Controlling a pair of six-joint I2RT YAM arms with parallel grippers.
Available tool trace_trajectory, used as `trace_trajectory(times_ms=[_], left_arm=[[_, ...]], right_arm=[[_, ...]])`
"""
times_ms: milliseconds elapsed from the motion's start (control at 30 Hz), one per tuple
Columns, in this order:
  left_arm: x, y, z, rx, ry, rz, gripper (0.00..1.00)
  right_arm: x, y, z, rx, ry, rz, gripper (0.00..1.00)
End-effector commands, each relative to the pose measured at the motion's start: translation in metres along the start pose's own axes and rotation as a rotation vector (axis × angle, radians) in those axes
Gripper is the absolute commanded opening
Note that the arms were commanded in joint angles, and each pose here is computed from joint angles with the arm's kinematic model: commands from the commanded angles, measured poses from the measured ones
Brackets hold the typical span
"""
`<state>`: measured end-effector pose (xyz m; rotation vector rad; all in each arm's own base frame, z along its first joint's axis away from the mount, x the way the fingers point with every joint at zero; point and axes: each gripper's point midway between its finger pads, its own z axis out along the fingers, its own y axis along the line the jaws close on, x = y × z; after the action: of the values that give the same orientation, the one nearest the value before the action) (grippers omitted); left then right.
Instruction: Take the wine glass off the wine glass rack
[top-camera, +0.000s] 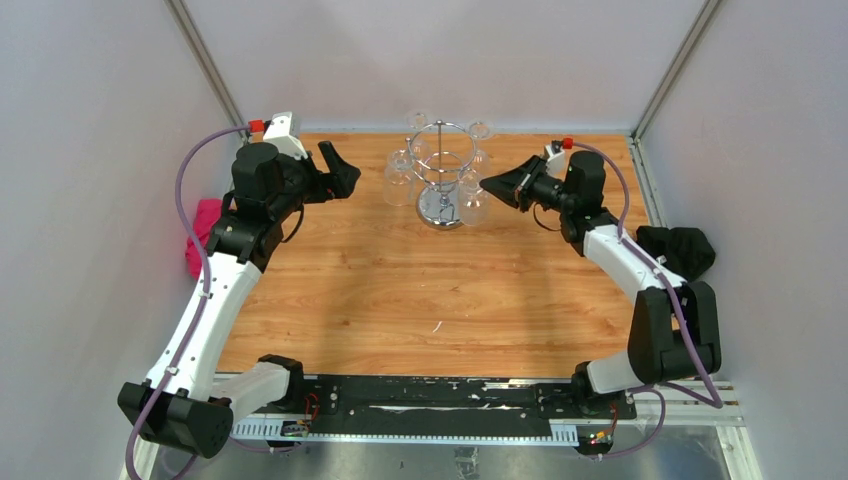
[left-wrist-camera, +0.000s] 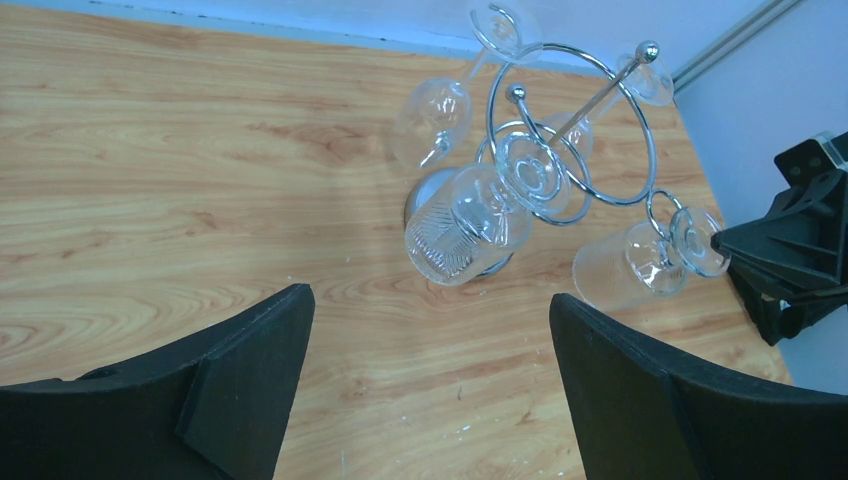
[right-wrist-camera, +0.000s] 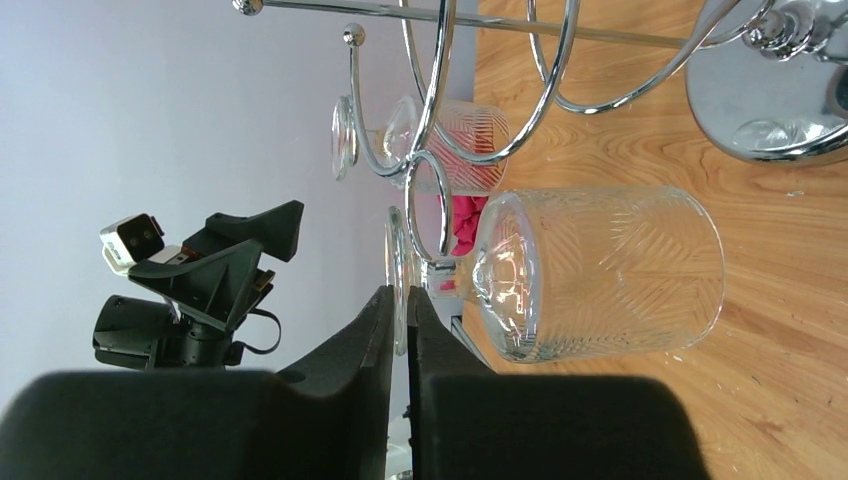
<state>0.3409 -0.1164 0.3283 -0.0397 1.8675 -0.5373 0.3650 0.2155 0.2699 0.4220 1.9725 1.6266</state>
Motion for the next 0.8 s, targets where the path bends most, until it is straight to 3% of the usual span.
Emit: trace_trajectory(times_ms=[0, 367, 767], left_arm=[[0.004, -0.001, 0.003, 0.008, 0.009, 0.001, 0.94], [0.007, -0.001, 0.004, 0.014, 0.017, -0.011, 0.94], [0.009, -0.007, 0.005, 0.045, 0.030, -0.027, 0.94]], right_arm=[[0.006, 0.018, -0.012, -0.053, 0.012, -0.030, 0.00], [0.017, 0.028, -0.025, -0.053, 0.026, -0.064, 0.00], [0.036, 0.092, -0.064, -0.107, 0.018, -0.179, 0.00]])
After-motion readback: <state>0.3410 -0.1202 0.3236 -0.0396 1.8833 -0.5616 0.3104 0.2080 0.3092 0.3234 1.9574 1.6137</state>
